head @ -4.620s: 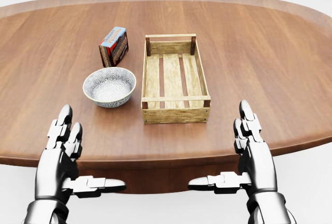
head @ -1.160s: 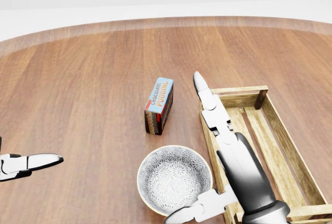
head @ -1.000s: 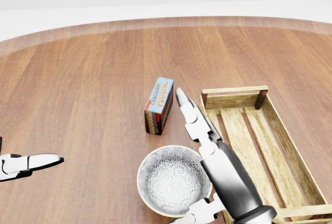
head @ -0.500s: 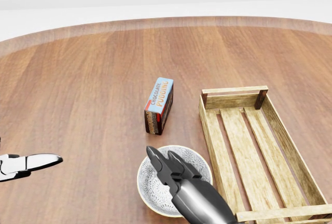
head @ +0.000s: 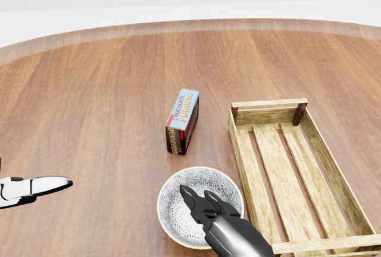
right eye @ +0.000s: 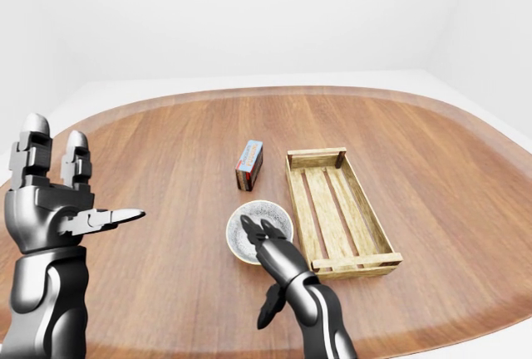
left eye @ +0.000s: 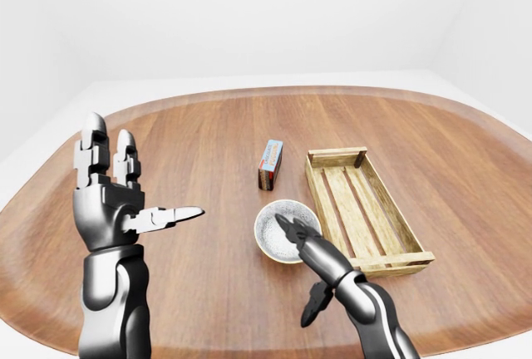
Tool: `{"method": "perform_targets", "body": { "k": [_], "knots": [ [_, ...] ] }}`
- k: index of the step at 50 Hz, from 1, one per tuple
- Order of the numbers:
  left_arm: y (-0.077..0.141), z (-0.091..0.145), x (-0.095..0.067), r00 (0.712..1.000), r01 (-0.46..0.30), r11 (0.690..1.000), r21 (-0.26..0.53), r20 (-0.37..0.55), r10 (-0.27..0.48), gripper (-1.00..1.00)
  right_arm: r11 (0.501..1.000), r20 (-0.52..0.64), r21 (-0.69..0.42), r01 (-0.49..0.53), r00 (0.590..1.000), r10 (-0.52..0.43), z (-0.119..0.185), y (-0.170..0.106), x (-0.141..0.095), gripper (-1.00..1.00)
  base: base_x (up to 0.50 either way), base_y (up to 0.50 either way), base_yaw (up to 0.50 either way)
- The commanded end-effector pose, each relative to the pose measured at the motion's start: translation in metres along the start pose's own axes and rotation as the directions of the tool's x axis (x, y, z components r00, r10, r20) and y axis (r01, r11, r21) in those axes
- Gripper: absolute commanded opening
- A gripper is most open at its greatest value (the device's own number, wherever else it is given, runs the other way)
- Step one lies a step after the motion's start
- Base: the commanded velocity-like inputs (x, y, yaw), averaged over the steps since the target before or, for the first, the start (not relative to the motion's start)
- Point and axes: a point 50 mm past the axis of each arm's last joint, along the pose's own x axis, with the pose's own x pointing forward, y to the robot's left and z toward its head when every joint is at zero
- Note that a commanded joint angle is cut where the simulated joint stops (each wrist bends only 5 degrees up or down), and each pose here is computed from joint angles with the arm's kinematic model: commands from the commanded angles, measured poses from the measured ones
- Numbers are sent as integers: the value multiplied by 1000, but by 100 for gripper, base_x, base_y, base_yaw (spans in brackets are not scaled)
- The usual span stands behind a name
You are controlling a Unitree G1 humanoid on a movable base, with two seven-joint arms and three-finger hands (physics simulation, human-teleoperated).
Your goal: Pick up the bowl on the left and put it in the tray.
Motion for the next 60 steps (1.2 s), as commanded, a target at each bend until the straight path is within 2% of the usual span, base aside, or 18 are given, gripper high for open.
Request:
{"method": "perform_targets", "body": {
  "k": [1,29,60],
  "knots": [
    [0,-2,0,1000,2,1000,1,-7,-2,100,999,-50,-5,-42,998,42,-10,3,3,100,0,0,0],
    [0,-2,0,1000,-1,1000,1,-7,1,100,995,-123,-6,-104,987,102,-26,4,16,100,0,0,0],
    [0,-2,0,1000,-3,1000,3,-9,3,100,986,-165,-48,-157,975,147,-30,2,28,100,0,0,0]
  ]
}}
